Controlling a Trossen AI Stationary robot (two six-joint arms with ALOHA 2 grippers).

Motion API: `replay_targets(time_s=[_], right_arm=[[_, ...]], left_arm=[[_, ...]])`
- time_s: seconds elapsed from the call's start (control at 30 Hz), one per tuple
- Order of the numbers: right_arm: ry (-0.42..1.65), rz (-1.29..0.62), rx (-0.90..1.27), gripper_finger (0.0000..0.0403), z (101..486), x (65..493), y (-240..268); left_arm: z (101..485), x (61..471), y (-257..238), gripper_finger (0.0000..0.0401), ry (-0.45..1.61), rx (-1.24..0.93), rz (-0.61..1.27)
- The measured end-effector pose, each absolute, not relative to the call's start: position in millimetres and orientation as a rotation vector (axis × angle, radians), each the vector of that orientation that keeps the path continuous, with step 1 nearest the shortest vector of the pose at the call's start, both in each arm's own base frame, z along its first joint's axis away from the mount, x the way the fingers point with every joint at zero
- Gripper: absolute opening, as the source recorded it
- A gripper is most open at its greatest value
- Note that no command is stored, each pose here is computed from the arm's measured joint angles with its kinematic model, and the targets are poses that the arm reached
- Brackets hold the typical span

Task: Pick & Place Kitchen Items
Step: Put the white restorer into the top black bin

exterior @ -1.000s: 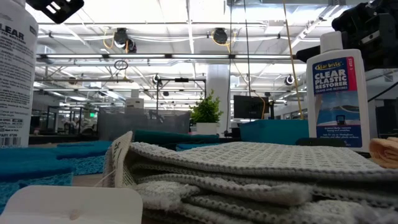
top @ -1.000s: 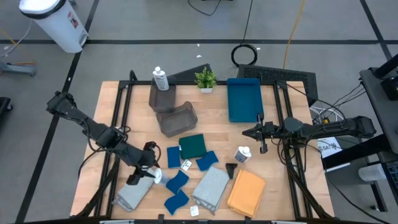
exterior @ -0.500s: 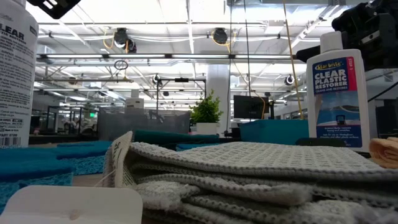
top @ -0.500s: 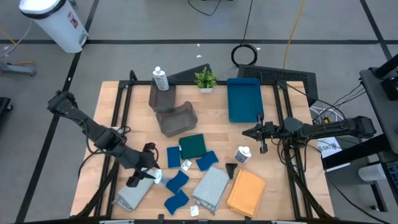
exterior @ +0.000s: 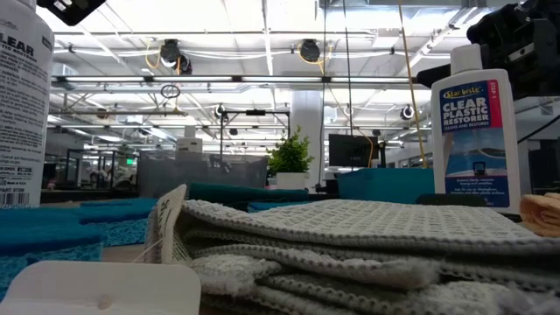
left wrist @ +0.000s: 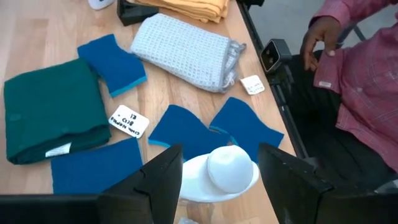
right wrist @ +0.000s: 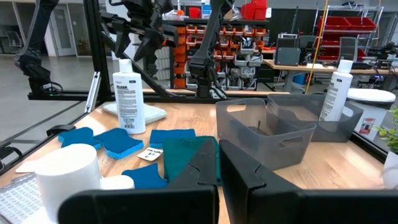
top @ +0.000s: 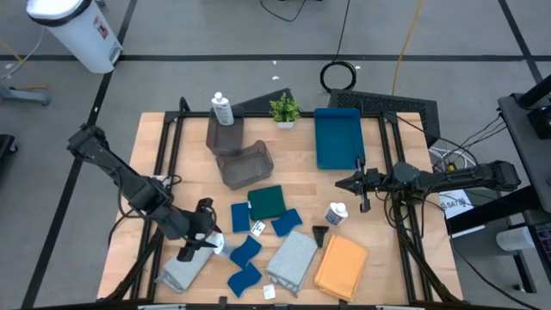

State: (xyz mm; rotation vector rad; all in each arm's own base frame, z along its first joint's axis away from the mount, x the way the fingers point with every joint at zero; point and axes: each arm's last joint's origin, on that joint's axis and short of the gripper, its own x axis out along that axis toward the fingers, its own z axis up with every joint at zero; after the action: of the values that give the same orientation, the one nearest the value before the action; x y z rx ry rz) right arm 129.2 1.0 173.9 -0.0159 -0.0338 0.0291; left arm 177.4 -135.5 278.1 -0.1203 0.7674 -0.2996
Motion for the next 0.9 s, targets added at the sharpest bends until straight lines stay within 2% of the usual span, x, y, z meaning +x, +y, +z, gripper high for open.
replay_targets(time_s=[0.5, 0.6, 0.77, 0.9], right_arm=[[-0.034, 0.029, -0.016, 0.0, 174, 129, 1], [-0.034, 0.029, -0.016, 0.0, 174, 129, 1], [-0.034, 0.029, -0.016, 0.0, 174, 129, 1], [-0.033, 0.029, -0.016, 0.0, 174, 129, 1]], left_arm=[[264, 186, -143, 0.0212, 0.826, -0.068, -0.295], [264, 186, -143, 0.0192, 0.824, -0.055, -0.3], [264, 186, -143, 0.0125, 0.823, -0.044, -0.311], [264, 186, -143, 0.0119, 0.832, -0.096, -0.289]])
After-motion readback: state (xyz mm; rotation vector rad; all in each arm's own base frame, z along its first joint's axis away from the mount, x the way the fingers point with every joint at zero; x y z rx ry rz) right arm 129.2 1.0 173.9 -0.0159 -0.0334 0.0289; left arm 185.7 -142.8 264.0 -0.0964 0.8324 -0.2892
